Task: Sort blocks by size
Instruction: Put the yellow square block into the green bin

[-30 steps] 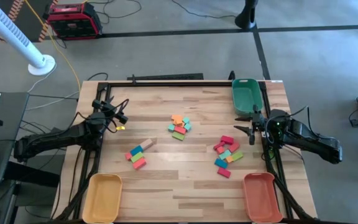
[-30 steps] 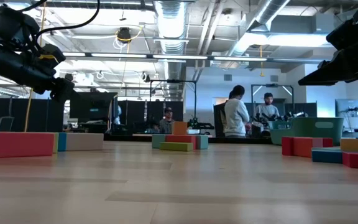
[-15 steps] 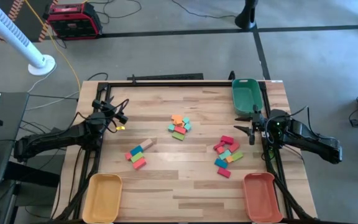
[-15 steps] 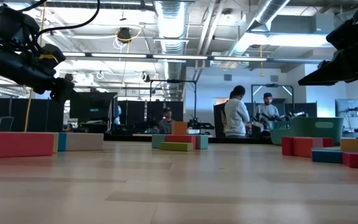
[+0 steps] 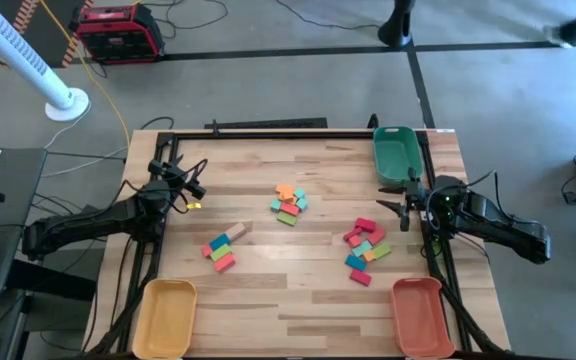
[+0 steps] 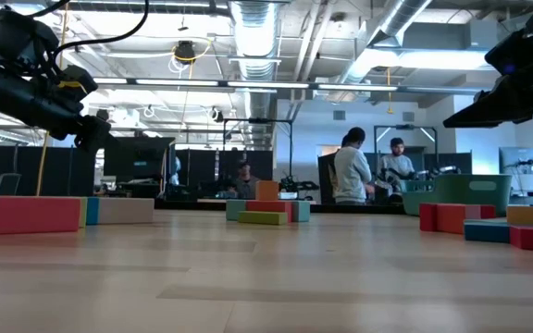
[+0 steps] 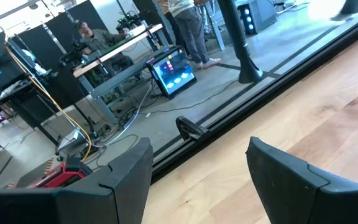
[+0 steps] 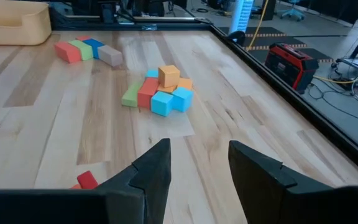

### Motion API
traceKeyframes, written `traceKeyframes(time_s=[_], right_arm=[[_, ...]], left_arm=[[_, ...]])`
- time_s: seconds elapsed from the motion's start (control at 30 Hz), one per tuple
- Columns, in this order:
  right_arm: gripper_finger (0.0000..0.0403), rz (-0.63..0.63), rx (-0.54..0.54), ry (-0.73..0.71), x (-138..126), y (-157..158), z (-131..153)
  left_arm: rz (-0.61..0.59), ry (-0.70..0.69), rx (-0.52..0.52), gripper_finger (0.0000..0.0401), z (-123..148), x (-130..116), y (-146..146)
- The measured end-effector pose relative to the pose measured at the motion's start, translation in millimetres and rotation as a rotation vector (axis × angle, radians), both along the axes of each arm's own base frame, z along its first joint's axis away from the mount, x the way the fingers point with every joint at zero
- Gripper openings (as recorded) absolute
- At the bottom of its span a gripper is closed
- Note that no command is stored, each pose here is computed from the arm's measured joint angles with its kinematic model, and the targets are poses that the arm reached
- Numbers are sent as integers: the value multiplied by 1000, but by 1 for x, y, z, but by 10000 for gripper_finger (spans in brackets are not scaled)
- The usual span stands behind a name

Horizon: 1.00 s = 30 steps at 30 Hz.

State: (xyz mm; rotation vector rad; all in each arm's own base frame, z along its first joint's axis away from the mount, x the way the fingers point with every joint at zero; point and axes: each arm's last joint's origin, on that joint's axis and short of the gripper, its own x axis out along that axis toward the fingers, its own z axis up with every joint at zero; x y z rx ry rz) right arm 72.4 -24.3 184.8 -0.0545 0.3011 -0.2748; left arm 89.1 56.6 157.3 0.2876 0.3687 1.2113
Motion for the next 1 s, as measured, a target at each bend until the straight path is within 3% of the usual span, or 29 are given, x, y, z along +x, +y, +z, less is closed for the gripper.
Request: traceKeyframes(time_s=[0.47, 0.63, 0.83, 1.0], right_arm=[[189, -59, -55, 1, -2, -5, 2], [189, -102, 17, -24, -2, -7, 2], [189, -181, 283, -129, -2, -7, 3], [189, -268, 633, -303, -1, -7, 7]], left_arm=[[0, 0, 0, 247, 0, 0, 0], [0, 0, 0, 247, 0, 0, 0], [0, 0, 0, 247, 0, 0, 0], [0, 0, 0, 247, 0, 0, 0]])
